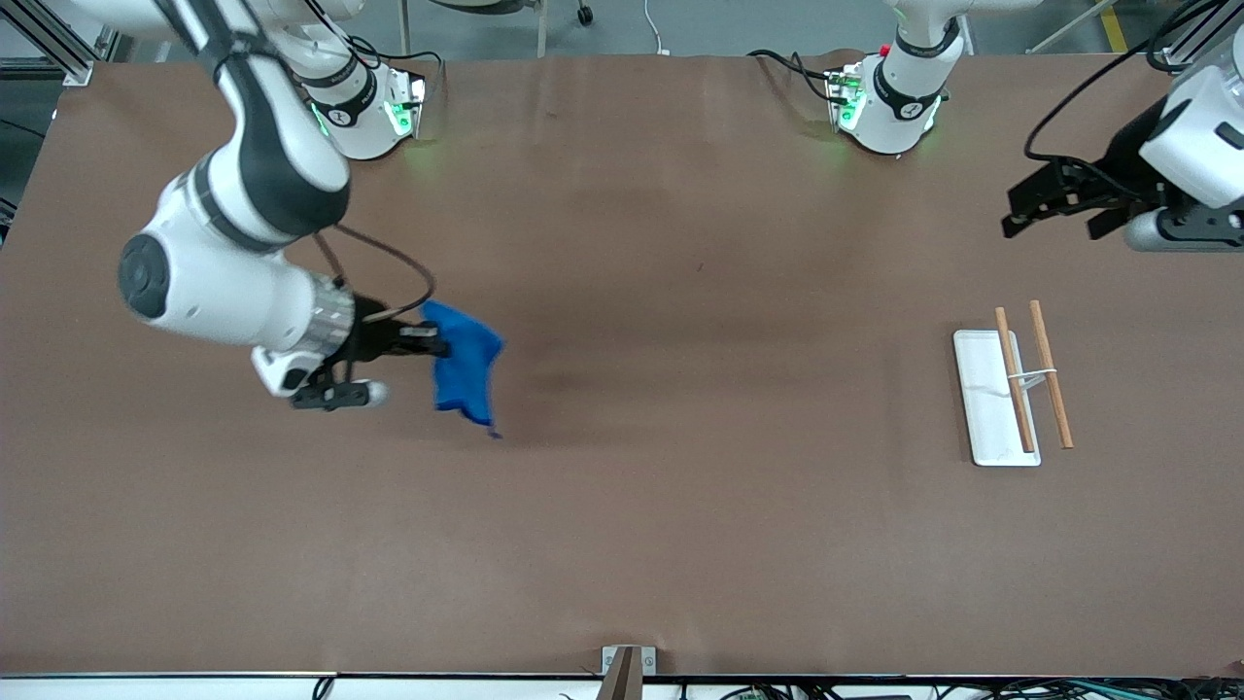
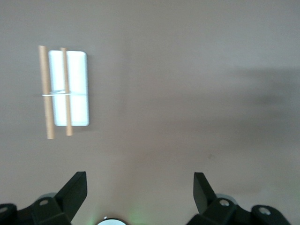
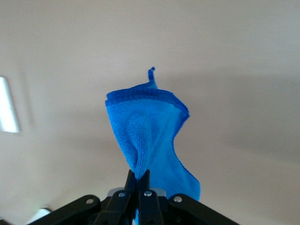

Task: Right arm passes towel to left arm to hang
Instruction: 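Lift the towel with the right gripper toward the table middle, then hold the towel up while the left gripper reaches toward it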

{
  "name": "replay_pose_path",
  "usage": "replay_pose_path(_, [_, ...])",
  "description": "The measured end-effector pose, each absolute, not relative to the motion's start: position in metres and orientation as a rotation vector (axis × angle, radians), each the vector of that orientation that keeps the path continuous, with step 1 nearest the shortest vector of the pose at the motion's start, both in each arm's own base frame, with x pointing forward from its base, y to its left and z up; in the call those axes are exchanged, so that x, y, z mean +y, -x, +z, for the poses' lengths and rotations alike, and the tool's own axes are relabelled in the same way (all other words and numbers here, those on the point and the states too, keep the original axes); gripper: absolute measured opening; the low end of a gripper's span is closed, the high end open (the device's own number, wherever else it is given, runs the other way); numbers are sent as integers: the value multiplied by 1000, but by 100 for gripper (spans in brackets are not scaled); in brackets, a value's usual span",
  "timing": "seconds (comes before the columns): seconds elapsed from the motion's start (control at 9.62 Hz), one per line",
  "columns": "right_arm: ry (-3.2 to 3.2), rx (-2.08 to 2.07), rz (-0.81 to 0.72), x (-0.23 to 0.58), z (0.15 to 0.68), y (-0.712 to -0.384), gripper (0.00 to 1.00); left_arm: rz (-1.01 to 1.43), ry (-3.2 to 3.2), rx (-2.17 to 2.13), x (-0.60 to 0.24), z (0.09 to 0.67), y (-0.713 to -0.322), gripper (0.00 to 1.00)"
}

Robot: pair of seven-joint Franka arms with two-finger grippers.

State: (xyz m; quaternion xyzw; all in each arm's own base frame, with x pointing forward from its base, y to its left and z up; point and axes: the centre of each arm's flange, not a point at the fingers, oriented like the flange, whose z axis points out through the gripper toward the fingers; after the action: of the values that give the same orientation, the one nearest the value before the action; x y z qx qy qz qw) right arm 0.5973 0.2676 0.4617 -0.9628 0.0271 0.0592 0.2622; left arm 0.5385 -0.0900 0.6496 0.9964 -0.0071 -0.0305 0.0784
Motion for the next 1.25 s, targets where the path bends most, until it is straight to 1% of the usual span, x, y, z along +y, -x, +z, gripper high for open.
replay_pose_path(0.31, [2345, 123, 145, 359, 480, -570, 4, -177, -2803, -215, -108, 626, -535, 100])
replay_pose_path(0.52, [2203, 137, 194, 409, 484, -545, 4, -260, -2629, -284, -119, 597, -532, 100])
replay_pose_path(0.73, [2074, 150, 261, 435, 503, -529, 4, -362, -2450, -304, -130, 554, -525, 100])
replay_pose_path(0.94, [1959, 156, 297, 448, 518, -522, 4, -429, -2271, -283, -134, 510, -516, 100])
replay_pose_path(1.14, [1865, 160, 329, 459, 526, -514, 4, -429, -2072, -216, -136, 465, -505, 100])
replay_pose_path(1.25, [1851, 158, 321, 461, 527, -512, 4, -404, -2003, -177, -138, 450, -502, 100])
